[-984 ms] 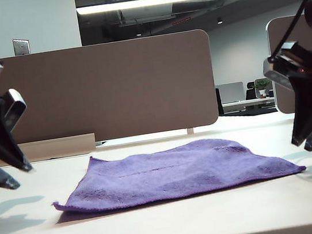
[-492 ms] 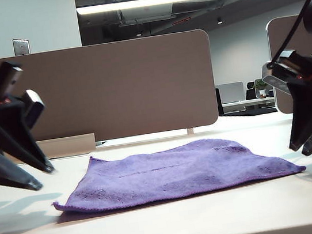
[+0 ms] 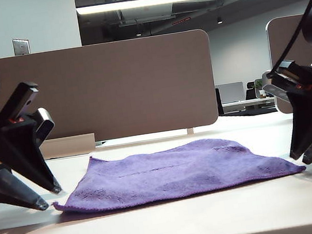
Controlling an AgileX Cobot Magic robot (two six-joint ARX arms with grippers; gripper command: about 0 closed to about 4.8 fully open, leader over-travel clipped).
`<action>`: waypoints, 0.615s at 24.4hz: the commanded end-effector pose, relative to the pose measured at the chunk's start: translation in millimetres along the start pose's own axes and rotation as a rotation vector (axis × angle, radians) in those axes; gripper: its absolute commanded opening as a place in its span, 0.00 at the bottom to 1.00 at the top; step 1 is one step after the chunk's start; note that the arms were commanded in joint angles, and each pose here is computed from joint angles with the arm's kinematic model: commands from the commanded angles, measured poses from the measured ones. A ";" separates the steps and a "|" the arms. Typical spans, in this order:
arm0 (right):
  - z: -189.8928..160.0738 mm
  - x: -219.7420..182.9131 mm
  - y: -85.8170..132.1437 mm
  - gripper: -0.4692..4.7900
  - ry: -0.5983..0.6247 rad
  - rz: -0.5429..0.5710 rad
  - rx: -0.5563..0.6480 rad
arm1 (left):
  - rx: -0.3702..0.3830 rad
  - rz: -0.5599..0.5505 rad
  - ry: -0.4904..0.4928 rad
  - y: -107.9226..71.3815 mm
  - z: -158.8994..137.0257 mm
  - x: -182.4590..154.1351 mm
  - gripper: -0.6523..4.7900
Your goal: Fold the bottom of the cloth upward, then fold it vertically to form a square shape.
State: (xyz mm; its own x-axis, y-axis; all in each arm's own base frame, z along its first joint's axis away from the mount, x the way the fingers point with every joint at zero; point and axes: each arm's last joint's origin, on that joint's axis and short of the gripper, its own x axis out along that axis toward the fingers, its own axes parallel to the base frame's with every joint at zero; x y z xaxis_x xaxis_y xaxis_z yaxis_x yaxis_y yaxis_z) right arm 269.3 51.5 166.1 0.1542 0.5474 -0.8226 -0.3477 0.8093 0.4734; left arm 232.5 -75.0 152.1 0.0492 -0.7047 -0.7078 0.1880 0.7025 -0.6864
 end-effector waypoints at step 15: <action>4.3 -0.3 -0.2 0.30 -0.034 -0.001 -0.026 | -0.039 -0.037 0.065 5.6 0.0 17.0 0.35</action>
State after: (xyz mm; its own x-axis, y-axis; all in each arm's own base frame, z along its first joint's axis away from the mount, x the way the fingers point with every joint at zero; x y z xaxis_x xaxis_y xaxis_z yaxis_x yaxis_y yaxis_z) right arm 272.0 51.8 166.1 0.1749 0.5502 -0.8165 -0.3597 0.8077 0.4672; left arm 234.2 -82.7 136.5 -0.0215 -0.7185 -0.6952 0.1450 0.6858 -0.7132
